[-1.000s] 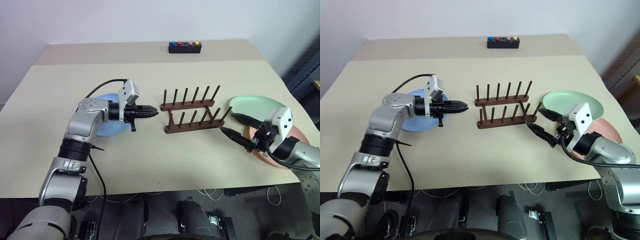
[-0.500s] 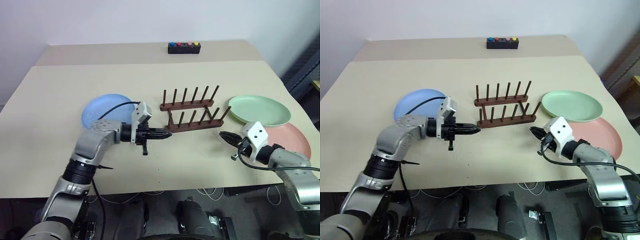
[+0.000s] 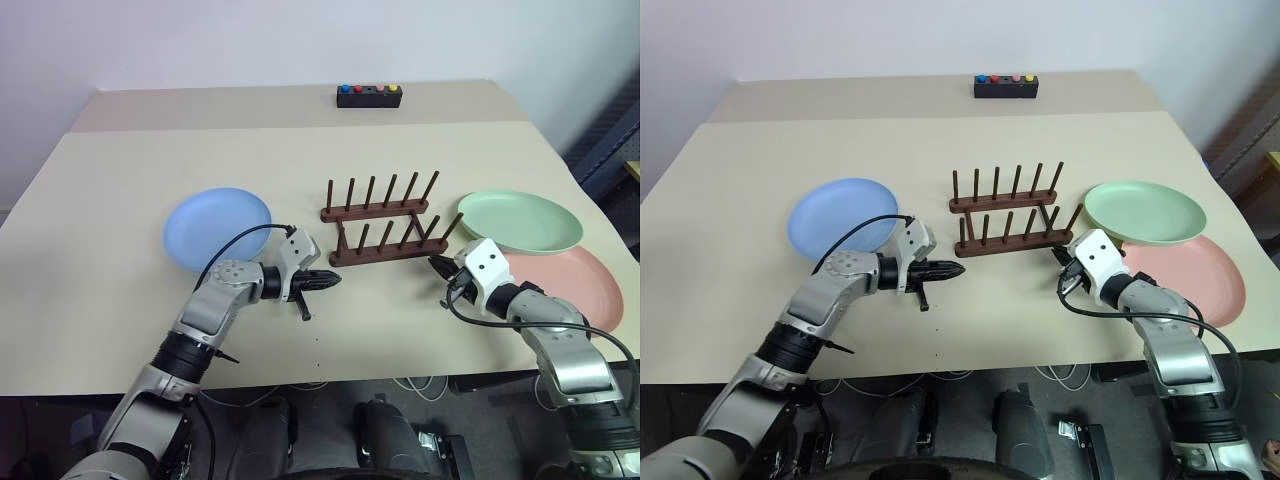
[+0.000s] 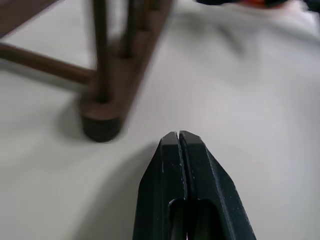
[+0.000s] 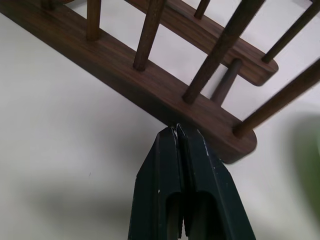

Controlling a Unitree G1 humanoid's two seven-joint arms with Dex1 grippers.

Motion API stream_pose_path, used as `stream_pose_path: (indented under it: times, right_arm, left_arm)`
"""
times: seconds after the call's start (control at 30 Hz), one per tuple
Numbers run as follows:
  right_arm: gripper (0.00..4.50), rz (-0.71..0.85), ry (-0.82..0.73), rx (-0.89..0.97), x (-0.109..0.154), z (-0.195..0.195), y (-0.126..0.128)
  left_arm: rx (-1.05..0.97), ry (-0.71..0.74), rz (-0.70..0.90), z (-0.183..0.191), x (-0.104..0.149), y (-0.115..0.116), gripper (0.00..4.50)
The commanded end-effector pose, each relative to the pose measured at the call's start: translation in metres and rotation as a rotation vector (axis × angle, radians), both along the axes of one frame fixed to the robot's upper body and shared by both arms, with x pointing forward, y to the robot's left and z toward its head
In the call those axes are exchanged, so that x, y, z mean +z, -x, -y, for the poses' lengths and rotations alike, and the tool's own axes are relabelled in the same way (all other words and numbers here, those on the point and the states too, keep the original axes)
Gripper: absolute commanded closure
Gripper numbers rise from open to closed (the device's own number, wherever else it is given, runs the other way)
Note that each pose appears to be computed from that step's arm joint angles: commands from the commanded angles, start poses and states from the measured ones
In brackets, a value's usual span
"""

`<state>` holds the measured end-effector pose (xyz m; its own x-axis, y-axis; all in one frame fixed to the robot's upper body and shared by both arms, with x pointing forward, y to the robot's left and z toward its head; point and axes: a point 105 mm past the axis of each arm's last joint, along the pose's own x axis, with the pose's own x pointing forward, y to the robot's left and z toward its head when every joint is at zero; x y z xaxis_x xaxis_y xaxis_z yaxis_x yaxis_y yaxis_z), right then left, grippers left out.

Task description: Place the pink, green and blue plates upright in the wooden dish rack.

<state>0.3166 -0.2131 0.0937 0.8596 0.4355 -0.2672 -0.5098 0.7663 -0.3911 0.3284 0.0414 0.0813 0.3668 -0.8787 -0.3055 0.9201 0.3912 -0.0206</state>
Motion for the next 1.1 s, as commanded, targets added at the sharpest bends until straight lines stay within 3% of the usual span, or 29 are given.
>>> stream_pose_path:
  times: [0.03, 1.1]
  right_arm:
    - [4.46, 0.054, 0.023, -0.022, 0.008, 0.003, -0.007]
    - [4.46, 0.125, 0.136, -0.008, 0.005, 0.000, -0.058]
  left_arm:
    - [0.044, 0.031, 0.081, 0.004, 0.015, -0.013, 4.50]
    - [0.148, 0.031, 0.163, 0.005, 0.023, -0.058, 4.50]
